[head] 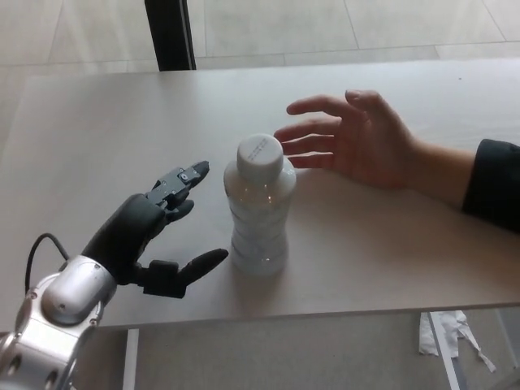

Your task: Pick up a bottle and hand it

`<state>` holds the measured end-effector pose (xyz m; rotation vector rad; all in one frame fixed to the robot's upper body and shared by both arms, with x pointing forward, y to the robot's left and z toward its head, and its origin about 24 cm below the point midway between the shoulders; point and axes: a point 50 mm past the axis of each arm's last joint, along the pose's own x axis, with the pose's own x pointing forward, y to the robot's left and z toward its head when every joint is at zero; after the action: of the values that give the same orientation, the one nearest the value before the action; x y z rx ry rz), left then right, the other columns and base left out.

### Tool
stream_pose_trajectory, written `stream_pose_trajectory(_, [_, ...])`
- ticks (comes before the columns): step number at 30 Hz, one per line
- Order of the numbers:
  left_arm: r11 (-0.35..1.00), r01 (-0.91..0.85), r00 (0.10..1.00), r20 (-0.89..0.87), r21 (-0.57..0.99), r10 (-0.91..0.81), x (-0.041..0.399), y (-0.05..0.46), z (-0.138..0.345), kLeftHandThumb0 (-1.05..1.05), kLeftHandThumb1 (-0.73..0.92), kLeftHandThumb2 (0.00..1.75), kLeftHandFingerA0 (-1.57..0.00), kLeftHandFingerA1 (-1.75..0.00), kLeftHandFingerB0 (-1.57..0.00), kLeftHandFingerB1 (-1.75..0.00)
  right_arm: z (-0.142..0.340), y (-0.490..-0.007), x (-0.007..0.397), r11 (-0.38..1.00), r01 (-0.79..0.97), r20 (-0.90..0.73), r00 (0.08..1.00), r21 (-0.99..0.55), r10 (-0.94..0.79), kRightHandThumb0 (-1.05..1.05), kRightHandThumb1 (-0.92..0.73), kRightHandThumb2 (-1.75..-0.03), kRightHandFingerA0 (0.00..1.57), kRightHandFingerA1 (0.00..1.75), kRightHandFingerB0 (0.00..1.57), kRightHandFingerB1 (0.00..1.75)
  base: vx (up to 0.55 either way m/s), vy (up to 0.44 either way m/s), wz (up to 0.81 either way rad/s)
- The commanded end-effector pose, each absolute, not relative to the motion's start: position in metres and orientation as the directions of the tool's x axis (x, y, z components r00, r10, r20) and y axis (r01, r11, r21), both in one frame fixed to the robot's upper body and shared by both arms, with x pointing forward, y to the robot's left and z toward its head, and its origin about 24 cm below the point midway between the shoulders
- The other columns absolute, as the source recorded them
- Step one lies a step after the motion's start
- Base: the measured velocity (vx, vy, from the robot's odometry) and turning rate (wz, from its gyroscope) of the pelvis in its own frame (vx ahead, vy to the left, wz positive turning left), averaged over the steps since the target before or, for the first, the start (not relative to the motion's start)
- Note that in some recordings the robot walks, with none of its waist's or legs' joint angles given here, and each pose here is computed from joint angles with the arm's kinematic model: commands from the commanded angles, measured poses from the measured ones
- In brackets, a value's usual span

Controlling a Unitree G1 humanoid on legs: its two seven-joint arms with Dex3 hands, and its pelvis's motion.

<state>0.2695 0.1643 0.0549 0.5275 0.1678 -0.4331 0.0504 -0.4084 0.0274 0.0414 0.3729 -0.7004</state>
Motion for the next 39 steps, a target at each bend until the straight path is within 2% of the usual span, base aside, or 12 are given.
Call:
stream_pose_trajectory(1, [0.730,0.467,0.882,-0.325,0.499,-0.342,0.267,0.170,0.049,-0.94,0.51,0.97,0.00,-0.22,0.00,0.00,0.028,-0.407,0.052,0.774,0.631,-0.361,0.710,-0.057,-0.605,-0.85,-0.52,-0.57,0.51,0.79,0.32,0.61,0.00,0.000,0.00])
stream_pose_trajectory(3, [0.742,0.442,0.892,-0.329,0.504,-0.308,0.268,0.167,0.046,-0.97,0.53,0.97,0.00,-0.23,0.00,0.00,0.028,-0.407,0.054,0.773,0.632,-0.363,0.707,-0.060,-0.607,-0.80,-0.38,-0.88,0.47,0.76,0.29,0.62,0.00,0.000,0.00])
stream_pose_trajectory(9, [0.783,0.387,0.914,-0.315,0.488,-0.255,0.269,0.156,0.043,-0.95,0.48,0.88,0.00,-0.19,0.00,0.00,0.029,-0.403,0.059,0.779,0.623,-0.369,0.709,-0.071,-0.601,-0.74,-0.40,-0.89,0.49,0.75,0.30,0.63,0.00,0.000,0.00])
stream_pose_trajectory(19, [0.876,0.316,0.942,-0.229,0.365,-0.245,0.264,0.116,0.032,-0.93,0.52,0.86,0.00,-0.25,0.00,-0.22,0.030,-0.401,0.063,0.780,0.622,-0.366,0.711,-0.070,-0.600,-0.73,-0.39,-0.89,0.48,0.75,0.33,0.64,0.00,0.000,0.00])
stream_pose_trajectory(20, [0.883,0.313,0.943,-0.226,0.350,-0.244,0.262,0.109,0.029,-0.81,0.45,0.70,0.00,-0.27,0.00,0.00,0.031,-0.400,0.064,0.783,0.619,-0.366,0.715,-0.066,-0.596,-0.75,-0.53,-0.58,0.46,0.77,0.35,0.63,0.00,0.000,0.00])
stream_pose_trajectory(26, [0.902,0.277,0.950,-0.233,0.331,-0.206,0.257,0.095,0.021,-0.89,0.49,0.81,0.00,-0.37,0.00,-0.18,0.033,-0.397,0.067,0.783,0.618,-0.369,0.712,-0.072,-0.597,-0.73,-0.53,-0.57,0.44,0.76,0.36,0.63,0.00,0.000,0.00])
stream_pose_trajectory(28, [0.906,0.274,0.951,-0.233,0.323,-0.205,0.255,0.092,0.019,-1.01,0.57,0.79,-0.12,-0.37,0.00,-0.03,0.033,-0.398,0.066,0.786,0.614,-0.365,0.716,-0.077,-0.595,-0.73,-0.38,-0.87,0.43,0.74,0.34,0.65,0.00,0.000,0.00])
stream_pose_trajectory(31, [0.913,0.259,0.955,-0.227,0.314,-0.193,0.255,0.091,0.016,-0.88,0.47,0.73,-0.01,-0.41,0.00,0.00,0.033,-0.399,0.068,0.785,0.617,-0.357,0.721,-0.058,-0.594,-0.74,-0.51,-0.57,0.43,0.78,0.35,0.63,0.00,0.000,0.00])
stream_pose_trajectory(32, [0.926,0.203,0.967,-0.212,0.318,-0.139,0.255,0.089,0.015,-0.80,0.46,0.71,-0.15,-0.58,0.00,0.00,0.032,-0.399,0.069,0.783,0.618,-0.359,0.718,-0.066,-0.597,-0.74,-0.36,-0.86,0.45,0.75,0.35,0.65,0.00,0.000,0.00])
stream_pose_trajectory(33, [0.930,0.183,0.971,-0.205,0.319,-0.120,0.255,0.088,0.015,-0.72,0.44,0.69,-0.26,-0.61,0.00,0.00,0.032,-0.399,0.069,0.783,0.618,-0.360,0.716,-0.071,-0.598,-0.76,-0.51,-0.57,0.46,0.77,0.37,0.64,0.00,0.000,0.00])
stream_pose_trajectory(36, [0.944,0.133,0.979,-0.187,0.303,-0.078,0.256,0.086,0.015,-0.72,0.43,0.69,-0.30,-0.62,0.00,0.00,0.032,-0.399,0.070,0.782,0.619,-0.360,0.714,-0.075,-0.600,-0.76,-0.51,-0.57,0.46,0.78,0.37,0.64,0.00,0.000,0.00])
stream_pose_trajectory(39, [0.953,0.005,0.989,-0.143,0.303,0.041,0.262,0.079,0.017,-0.67,0.39,0.72,-0.77,-0.82,0.00,0.00,0.032,-0.399,0.070,0.785,0.615,-0.357,0.718,-0.076,-0.597,-0.75,-0.52,-0.57,0.43,0.77,0.36,0.62,0.00,0.000,0.00])
